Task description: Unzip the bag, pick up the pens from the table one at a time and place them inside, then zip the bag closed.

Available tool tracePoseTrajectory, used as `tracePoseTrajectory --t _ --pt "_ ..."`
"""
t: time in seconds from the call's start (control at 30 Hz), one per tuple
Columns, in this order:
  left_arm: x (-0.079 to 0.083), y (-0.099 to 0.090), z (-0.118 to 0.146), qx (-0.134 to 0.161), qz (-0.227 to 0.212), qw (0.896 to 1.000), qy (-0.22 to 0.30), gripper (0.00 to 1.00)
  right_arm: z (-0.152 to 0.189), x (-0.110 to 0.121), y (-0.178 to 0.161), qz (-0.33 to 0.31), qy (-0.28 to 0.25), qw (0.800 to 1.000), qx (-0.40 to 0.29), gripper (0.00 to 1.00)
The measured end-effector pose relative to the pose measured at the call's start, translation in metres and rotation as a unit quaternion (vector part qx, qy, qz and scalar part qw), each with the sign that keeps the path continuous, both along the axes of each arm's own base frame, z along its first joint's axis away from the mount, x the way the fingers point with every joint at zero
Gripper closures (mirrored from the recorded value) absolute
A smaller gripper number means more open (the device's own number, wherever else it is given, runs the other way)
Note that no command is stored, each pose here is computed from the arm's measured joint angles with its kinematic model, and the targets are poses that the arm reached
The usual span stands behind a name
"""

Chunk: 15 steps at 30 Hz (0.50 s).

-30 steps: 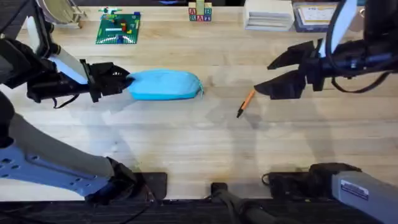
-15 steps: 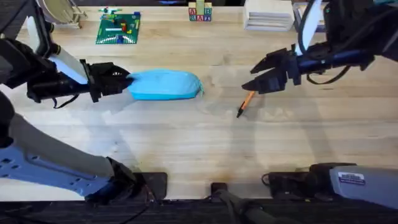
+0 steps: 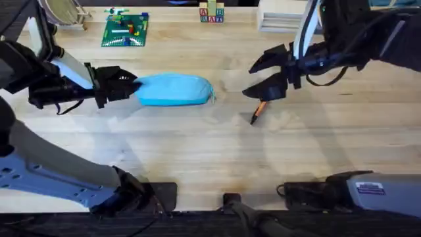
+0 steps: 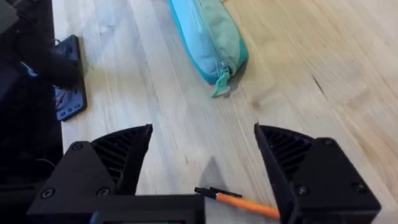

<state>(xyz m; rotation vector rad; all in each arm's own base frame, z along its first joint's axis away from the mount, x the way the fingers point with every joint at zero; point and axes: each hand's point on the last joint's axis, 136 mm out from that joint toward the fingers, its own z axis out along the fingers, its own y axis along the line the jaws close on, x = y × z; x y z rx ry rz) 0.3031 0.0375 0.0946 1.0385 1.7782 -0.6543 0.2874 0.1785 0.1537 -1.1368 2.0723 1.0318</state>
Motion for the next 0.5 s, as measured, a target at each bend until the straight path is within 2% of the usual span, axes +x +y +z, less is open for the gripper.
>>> tracePoseTrajectory --t 0.5 --pt "0.0 0.0 0.0001 0.0 0.0 1.0 0.0 0.958 0.0013 -0.0008 0.0053 0.027 -0.022 0.999 0.016 0.005"
